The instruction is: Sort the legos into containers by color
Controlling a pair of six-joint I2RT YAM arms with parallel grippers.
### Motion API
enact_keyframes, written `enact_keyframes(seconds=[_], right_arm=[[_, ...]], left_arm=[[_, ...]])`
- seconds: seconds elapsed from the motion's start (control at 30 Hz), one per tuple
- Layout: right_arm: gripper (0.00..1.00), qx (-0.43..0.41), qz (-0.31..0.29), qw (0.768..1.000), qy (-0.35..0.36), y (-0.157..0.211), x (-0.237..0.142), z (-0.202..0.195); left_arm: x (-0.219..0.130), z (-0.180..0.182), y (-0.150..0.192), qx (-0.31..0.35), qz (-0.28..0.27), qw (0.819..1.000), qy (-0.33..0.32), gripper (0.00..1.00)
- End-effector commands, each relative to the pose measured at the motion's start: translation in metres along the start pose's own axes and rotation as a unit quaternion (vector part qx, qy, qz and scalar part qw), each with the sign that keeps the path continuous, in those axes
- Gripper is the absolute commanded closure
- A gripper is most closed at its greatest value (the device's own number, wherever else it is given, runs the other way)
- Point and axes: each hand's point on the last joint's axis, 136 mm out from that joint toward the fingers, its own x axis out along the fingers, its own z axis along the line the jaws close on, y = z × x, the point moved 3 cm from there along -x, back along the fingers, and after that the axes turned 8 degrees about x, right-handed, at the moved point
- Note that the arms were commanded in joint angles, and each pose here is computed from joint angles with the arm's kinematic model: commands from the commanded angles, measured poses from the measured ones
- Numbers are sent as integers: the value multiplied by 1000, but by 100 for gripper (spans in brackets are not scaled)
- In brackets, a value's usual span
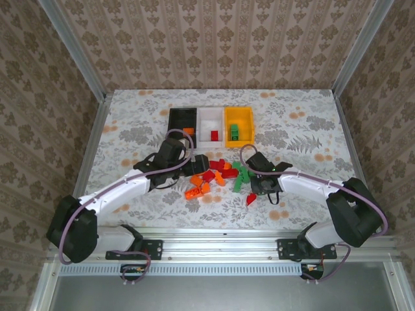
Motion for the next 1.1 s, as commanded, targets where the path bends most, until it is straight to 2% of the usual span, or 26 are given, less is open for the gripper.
enact_keyframes(seconds=[0.0, 0.17, 0.3, 0.37, 0.47, 0.7, 0.97, 1.03, 1.07], right_arm=[[72, 10, -22, 1000, 10, -12, -7, 0], [74, 13, -78, 997, -12, -36, -39, 5], [74, 2, -129, 991, -32, -78, -75, 21], [73, -7, -143, 989, -36, -102, -80, 32], [73, -23, -148, 988, -28, -140, -70, 48], [72, -38, -140, 989, -12, -216, -24, 82], [69, -43, -114, 993, 3, -250, 11, 94], [62, -45, -108, 993, 5, -252, 18, 93], [54, -44, -112, 993, 9, -254, 19, 92]], left_arm=[[-1, -11, -9, 3, -10, 1000, 14, 2], [-2, -9, -10, 9, -11, 1000, 4, 2], [-4, -2, -10, 2, -20, 1000, -12, 2], [-5, 7, -8, -12, -24, 999, -28, 1], [-2, 29, 3, -55, -8, 996, -67, 1], [-3, 45, 24, -87, 21, 993, -74, 1], [-22, 55, 32, -87, 8, 993, -81, 1], [-24, 57, 32, -89, 3, 993, -81, 1], [-25, 57, 31, -89, 0, 993, -79, 1]])
